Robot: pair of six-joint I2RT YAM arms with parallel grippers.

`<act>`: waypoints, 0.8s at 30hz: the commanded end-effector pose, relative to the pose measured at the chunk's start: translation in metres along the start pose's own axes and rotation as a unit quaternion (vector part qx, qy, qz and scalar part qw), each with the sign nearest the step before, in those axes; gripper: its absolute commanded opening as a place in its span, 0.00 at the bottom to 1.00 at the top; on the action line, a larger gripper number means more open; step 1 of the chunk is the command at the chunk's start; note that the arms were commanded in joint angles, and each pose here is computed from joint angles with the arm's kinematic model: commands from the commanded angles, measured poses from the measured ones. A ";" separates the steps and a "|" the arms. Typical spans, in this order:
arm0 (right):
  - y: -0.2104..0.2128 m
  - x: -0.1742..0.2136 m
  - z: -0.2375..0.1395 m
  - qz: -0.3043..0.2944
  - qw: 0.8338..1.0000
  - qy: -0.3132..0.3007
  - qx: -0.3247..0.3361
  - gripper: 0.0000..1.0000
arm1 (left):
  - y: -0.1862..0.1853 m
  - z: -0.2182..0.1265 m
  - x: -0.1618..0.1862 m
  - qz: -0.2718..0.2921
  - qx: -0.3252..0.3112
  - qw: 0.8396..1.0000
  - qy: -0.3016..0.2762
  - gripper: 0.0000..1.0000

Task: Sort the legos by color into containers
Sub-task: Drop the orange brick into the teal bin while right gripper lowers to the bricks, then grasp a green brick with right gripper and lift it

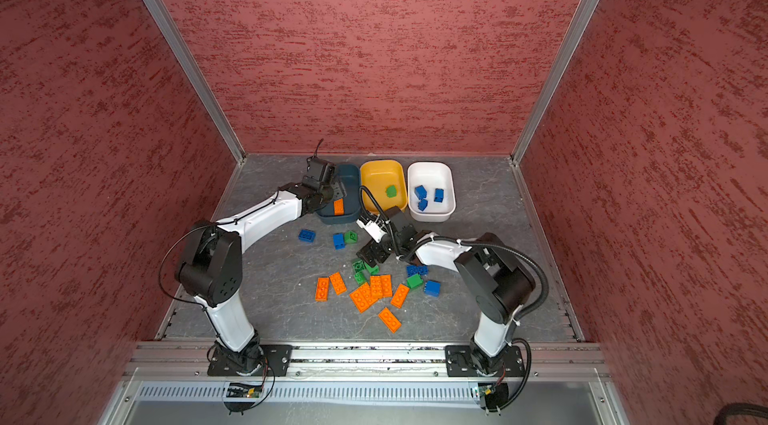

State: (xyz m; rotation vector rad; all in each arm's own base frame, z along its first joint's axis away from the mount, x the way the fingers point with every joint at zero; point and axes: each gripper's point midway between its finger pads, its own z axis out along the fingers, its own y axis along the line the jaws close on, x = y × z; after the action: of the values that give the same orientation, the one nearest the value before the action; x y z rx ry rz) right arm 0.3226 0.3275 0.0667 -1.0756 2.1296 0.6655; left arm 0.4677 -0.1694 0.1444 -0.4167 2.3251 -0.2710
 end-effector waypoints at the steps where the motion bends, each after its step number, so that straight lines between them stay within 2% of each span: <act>1: 0.002 -0.022 0.013 -0.083 0.996 -0.014 -0.016 0.94 | -0.001 -0.021 -0.010 -0.013 0.018 1.000 -0.014 0.91; 4: 0.004 -0.016 0.026 -0.118 0.992 0.006 -0.033 0.89 | 0.014 -0.038 -0.011 -0.031 0.012 0.999 -0.029 0.99; 8: 0.003 -0.009 0.039 -0.159 0.986 0.028 -0.047 0.80 | 0.042 -0.053 -0.003 -0.065 0.000 0.997 -0.040 0.99; 15: -0.006 -0.008 0.059 -0.180 0.981 0.056 -0.050 0.78 | 0.086 -0.071 0.012 -0.113 -0.031 0.991 -0.064 0.99; 20: -0.015 -0.010 0.072 -0.180 0.981 0.063 -0.039 0.78 | 0.096 -0.077 0.012 -0.122 -0.035 0.989 -0.080 0.99; 24: -0.008 -0.004 0.077 -0.207 0.973 0.081 -0.064 0.75 | 0.096 -0.075 0.011 -0.124 -0.036 0.988 -0.080 0.99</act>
State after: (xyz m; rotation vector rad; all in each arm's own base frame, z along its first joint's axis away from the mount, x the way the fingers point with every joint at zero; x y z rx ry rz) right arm 0.3678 0.3749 0.0280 -1.5170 1.9527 0.5290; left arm 0.3806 -0.0847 0.1479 -0.7068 2.1899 -0.2501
